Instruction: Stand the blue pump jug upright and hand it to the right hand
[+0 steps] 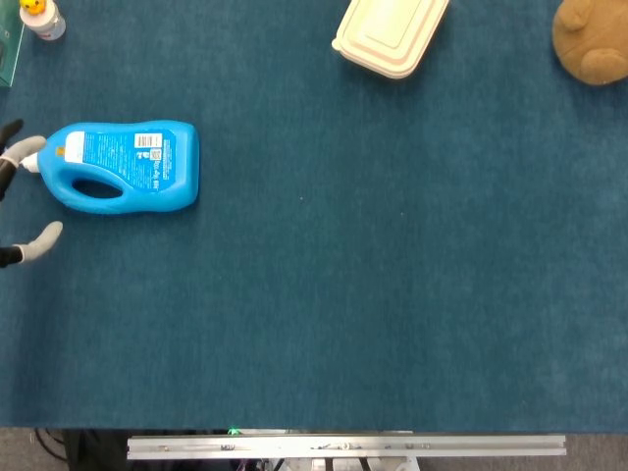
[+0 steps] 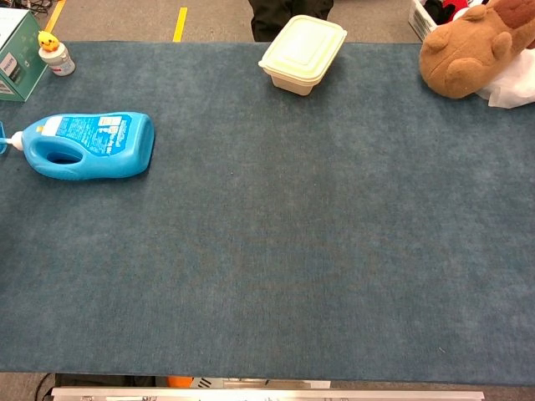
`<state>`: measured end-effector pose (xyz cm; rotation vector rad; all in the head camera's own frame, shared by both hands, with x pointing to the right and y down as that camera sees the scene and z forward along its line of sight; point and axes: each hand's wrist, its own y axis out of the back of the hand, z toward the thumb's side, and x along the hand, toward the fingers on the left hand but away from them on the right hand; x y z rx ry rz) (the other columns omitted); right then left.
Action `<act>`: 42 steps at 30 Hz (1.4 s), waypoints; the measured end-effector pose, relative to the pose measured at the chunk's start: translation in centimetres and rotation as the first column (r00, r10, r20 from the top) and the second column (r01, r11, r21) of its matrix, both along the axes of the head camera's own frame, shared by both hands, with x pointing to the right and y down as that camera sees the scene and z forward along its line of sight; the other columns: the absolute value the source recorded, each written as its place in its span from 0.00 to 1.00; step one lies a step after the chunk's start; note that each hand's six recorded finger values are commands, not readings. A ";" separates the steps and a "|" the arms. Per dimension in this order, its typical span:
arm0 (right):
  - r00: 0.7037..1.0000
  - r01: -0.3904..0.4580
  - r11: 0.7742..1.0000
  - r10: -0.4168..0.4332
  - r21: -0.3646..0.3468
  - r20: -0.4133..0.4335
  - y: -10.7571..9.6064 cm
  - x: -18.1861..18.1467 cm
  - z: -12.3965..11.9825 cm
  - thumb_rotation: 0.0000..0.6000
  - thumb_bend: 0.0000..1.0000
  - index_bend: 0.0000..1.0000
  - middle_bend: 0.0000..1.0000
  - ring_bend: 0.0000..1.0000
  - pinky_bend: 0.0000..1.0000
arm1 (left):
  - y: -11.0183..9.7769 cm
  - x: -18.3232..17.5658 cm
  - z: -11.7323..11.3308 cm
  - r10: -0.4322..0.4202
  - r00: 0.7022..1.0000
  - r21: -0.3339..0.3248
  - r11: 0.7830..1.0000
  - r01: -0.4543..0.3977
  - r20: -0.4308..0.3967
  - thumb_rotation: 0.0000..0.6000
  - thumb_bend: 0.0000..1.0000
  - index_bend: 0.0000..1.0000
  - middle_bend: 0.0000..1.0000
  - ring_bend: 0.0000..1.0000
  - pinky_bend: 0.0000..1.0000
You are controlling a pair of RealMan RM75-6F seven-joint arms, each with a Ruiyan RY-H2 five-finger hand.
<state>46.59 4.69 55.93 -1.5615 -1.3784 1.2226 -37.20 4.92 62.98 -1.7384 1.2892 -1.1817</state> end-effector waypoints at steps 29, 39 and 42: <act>0.999 -0.010 1.000 0.011 -0.021 0.043 0.7 0.7 -0.2 1.00 0.08 0.08 0.22 0.11 0.24 | -9.2 -0.1 7.4 -0.013 0.995 -0.283 0.958 0.040 0.097 0.10 0.13 0.26 0.19 0.09 0.13; 0.999 -0.020 0.999 0.022 -0.033 0.043 0.7 1.2 0.2 1.00 0.08 0.08 0.22 0.11 0.24 | -10.6 -1.6 11.2 0.001 0.961 -0.344 0.934 0.097 0.275 0.10 0.13 0.26 0.22 0.09 0.13; 0.999 -0.022 0.999 0.023 -0.037 0.043 0.7 1.2 0.3 1.00 0.08 0.08 0.22 0.11 0.24 | -10.8 -1.9 12.2 -0.003 0.951 -0.362 0.925 0.120 0.308 0.10 0.13 0.26 0.22 0.09 0.13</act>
